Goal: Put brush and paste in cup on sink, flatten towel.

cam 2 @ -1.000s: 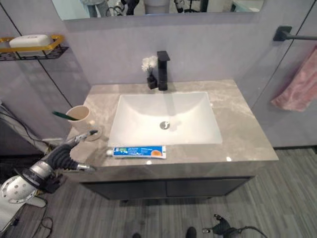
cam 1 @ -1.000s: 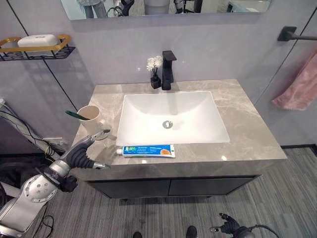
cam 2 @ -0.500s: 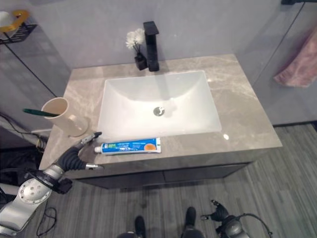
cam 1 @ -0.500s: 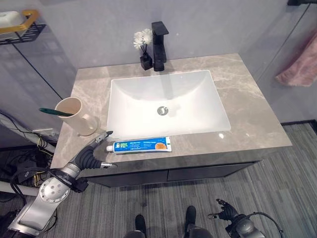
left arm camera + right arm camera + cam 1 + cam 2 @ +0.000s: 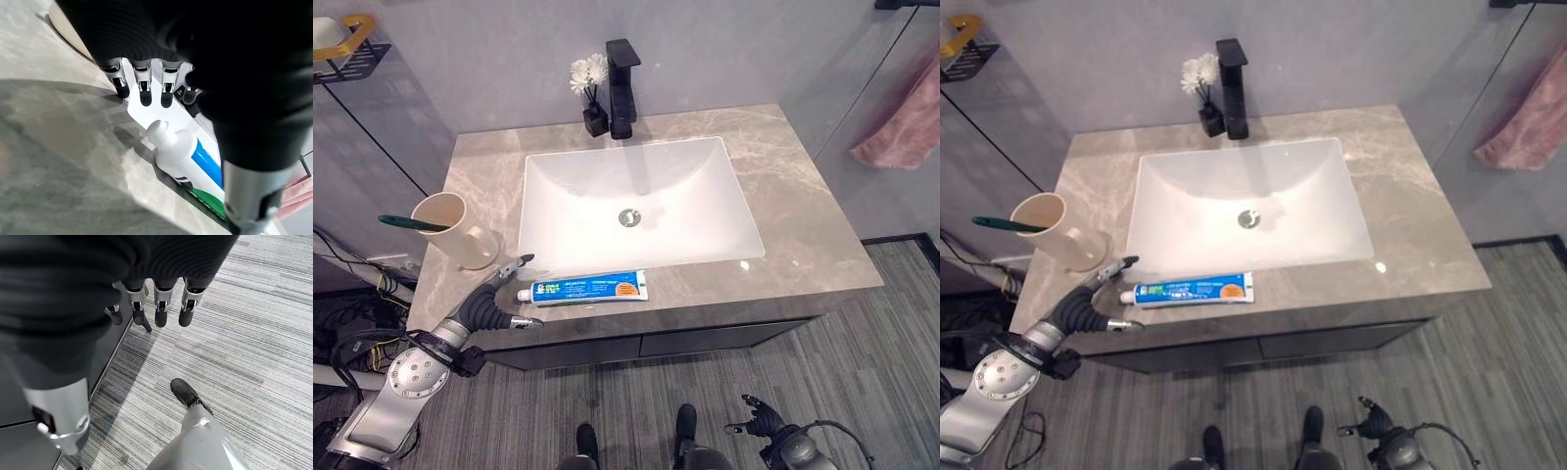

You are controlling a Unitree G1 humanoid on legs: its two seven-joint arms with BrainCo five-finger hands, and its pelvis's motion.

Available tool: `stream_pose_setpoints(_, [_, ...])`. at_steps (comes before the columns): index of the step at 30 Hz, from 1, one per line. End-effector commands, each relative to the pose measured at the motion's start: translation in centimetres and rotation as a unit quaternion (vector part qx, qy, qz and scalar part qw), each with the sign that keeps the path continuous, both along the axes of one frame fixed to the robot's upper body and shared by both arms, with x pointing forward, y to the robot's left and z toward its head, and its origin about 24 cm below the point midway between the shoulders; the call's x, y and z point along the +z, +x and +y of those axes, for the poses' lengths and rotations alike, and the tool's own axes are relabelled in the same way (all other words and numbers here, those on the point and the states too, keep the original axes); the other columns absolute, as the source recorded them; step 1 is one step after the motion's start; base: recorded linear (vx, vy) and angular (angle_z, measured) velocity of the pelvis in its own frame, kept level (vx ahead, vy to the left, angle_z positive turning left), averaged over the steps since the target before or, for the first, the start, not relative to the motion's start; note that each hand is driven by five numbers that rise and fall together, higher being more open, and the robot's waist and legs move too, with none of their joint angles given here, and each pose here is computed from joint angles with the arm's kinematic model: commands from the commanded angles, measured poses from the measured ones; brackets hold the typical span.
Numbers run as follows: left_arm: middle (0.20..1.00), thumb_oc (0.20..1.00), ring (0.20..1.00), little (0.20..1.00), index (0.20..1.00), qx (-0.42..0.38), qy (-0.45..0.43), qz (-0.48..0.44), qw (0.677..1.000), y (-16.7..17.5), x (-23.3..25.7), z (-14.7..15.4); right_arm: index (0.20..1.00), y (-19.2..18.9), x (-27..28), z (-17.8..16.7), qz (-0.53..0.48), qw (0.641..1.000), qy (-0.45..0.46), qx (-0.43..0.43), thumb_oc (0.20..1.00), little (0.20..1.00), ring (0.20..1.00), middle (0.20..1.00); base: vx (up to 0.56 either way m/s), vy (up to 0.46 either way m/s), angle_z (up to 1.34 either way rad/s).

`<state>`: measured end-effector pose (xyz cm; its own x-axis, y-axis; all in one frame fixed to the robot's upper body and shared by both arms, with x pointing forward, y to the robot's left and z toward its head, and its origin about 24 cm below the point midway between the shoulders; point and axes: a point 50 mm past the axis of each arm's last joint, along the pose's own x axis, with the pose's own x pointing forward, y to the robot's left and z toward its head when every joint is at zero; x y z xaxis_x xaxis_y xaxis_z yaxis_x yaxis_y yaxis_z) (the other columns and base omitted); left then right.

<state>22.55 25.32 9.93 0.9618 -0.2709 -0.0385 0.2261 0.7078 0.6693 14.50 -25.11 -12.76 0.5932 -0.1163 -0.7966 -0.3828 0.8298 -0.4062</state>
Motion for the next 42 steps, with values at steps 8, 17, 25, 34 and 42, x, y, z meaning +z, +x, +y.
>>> stream_pose_setpoints(8, [1.0, 1.0, 1.0, 1.0, 1.0, -0.038, 0.015, -0.049, 0.998, 1.2, 1.4, -2.0, 1.0, 1.7, 0.5, 0.7, -0.028, 1.0, -0.002, 0.012, 1.0, 1.0, 1.0, 1.0, 0.01, -0.002, -0.02])
stream_pose_setpoints(17, [1.0, 1.0, 1.0, 1.0, 1.0, -0.044, -0.001, -0.047, 0.998, 1.8, 0.8, -3.0, 1.0, 1.7, 0.4, 0.9, -0.031, 1.0, 0.004, -0.002, 1.0, 1.0, 1.0, 1.0, 0.02, -0.007, -0.1])
stream_pose_setpoints(25, [1.0, 1.0, 1.0, 1.0, 1.0, -0.054, 0.0, -0.044, 0.998, 1.9, 0.8, -3.4, 1.0, 0.9, -0.3, 1.3, -0.011, 1.0, 0.012, -0.012, 1.0, 1.0, 1.0, 1.0, 0.02, -0.007, 0.0])
stream_pose_setpoints(34, [1.0, 1.0, 1.0, 1.0, 1.0, -0.052, 0.021, -0.029, 0.998, 1.7, 0.2, -3.0, 1.0, 0.5, -0.6, 1.5, -0.005, 1.0, 0.02, -0.022, 1.0, 1.0, 1.0, 1.0, 0.0, 0.0, 0.0])
stream_pose_setpoints(42, [0.2, 0.2, 0.2, 0.2, 0.2, -0.06, 0.157, -0.05, 0.984, 1.7, 0.4, -2.2, 1.0, 1.2, -0.3, 1.8, -0.022, 0.999, 0.026, -0.022, 1.0, 1.0, 1.0, 1.0, 0.0, 0.0, 0.0])
